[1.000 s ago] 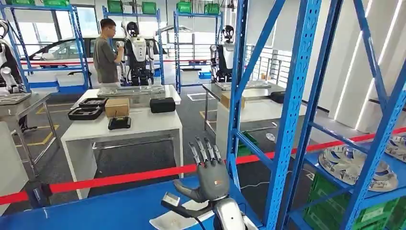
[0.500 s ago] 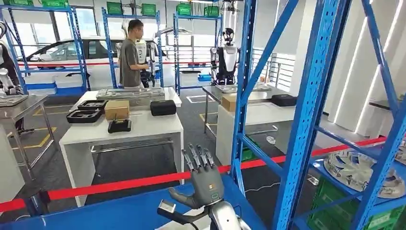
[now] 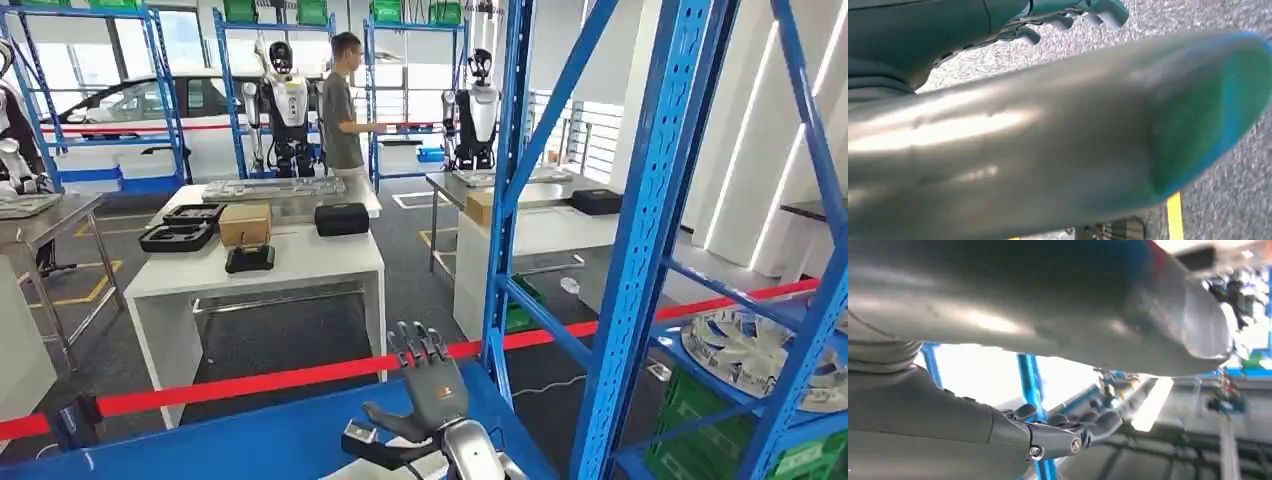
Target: Take the parts from the cabinet and place them on the table.
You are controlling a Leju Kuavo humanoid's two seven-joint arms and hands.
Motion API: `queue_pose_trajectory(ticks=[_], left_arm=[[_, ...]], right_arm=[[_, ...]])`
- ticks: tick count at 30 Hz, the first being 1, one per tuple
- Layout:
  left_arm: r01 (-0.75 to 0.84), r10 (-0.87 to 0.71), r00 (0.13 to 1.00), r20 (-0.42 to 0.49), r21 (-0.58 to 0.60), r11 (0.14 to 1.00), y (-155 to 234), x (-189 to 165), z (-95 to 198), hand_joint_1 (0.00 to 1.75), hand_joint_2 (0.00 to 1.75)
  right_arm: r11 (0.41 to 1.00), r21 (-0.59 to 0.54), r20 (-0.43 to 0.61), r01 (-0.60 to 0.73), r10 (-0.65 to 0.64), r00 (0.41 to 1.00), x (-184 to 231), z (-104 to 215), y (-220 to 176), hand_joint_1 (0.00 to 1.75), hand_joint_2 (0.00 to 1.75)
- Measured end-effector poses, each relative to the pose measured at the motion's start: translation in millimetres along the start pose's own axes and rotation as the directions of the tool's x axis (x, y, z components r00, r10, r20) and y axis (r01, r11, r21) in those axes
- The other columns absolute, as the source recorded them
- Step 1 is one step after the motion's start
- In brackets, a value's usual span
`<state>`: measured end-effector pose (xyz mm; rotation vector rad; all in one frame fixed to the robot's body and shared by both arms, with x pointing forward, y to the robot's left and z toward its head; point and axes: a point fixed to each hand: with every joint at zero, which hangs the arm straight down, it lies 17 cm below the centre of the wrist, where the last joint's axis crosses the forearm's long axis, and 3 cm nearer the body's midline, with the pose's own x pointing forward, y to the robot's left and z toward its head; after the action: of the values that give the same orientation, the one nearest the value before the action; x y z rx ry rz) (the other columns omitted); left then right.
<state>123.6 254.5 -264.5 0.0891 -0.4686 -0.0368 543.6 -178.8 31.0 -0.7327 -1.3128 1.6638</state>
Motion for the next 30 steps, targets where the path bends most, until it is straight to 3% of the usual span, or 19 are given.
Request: queue_pose_trajectory(ticks=[17,30], left_arm=[[0.022,-0.022,1.000,0.017,-0.008,1.000,-2.5,2.3,0.4,0.00,0.00],[0.022,-0.022,1.000,0.020,-0.007,1.000,-3.9,2.9,0.6,0.00,0.00]], right_arm=[[0.979,0.182,-0.028,0.092,-0.088,0.996,1.5,34.7,93.8,0.00,0.00],[0.966,0.243,-0.045,0.093,-0.084,0.995,-0.8,43.3,113.1,0.00,0.00]])
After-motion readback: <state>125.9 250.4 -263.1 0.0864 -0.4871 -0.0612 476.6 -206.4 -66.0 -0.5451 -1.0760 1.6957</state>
